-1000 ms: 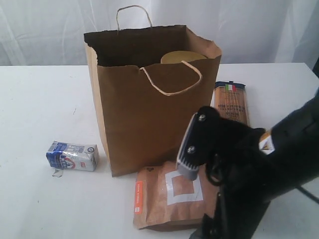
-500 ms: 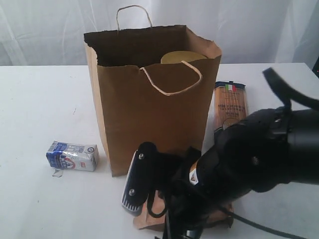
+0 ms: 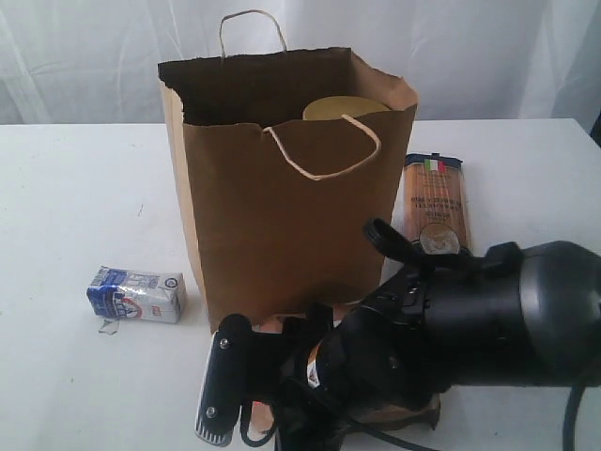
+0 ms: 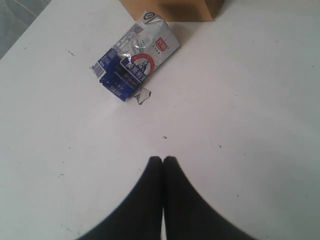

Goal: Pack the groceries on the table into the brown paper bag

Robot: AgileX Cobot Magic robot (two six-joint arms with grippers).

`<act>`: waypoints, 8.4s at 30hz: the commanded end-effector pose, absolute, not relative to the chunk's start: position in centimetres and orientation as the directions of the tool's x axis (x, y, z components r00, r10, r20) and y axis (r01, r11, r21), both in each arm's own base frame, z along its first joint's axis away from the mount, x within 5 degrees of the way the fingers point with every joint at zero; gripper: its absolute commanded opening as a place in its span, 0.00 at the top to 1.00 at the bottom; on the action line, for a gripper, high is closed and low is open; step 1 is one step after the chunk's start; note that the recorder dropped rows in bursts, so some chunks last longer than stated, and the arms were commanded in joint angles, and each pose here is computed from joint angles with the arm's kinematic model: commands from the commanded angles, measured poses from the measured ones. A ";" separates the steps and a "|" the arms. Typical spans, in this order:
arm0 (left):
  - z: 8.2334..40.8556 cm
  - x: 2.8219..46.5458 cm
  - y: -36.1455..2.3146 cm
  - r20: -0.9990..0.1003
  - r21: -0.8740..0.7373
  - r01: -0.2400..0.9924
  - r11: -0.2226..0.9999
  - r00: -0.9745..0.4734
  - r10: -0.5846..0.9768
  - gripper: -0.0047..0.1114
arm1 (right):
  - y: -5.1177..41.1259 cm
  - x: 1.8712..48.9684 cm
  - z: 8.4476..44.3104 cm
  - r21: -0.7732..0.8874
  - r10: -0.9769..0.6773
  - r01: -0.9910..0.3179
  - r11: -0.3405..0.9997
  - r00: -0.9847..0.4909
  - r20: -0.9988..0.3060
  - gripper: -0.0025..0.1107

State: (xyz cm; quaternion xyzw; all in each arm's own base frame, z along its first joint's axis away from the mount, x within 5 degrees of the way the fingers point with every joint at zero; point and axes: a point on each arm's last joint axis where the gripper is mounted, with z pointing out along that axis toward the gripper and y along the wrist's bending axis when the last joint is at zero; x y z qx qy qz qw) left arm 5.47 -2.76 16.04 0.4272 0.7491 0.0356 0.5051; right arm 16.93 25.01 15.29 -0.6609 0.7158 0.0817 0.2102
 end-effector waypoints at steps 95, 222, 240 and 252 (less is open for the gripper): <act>15.9 5.4 -2.7 -0.732 0.479 0.600 0.640 -0.128 0.669 0.96 | 28.6 20.6 16.5 -0.040 -0.787 -0.806 0.591 -0.565 -0.247 0.30; 15.9 5.4 -2.7 -0.732 0.479 0.600 0.640 -0.128 0.669 0.96 | 14.1 9.0 27.5 -0.145 -0.552 -0.575 0.805 -0.638 -0.537 0.98; 15.9 5.4 -2.7 -0.732 0.479 0.600 0.640 -0.128 0.669 0.96 | 15.2 9.1 28.0 -0.069 -0.522 -0.627 0.776 -0.578 -0.627 0.32; 15.9 5.4 -2.7 -0.732 0.479 0.600 0.640 -0.128 0.669 0.96 | 15.1 10.5 27.9 -0.117 -0.515 -0.595 0.795 -0.560 -0.649 0.32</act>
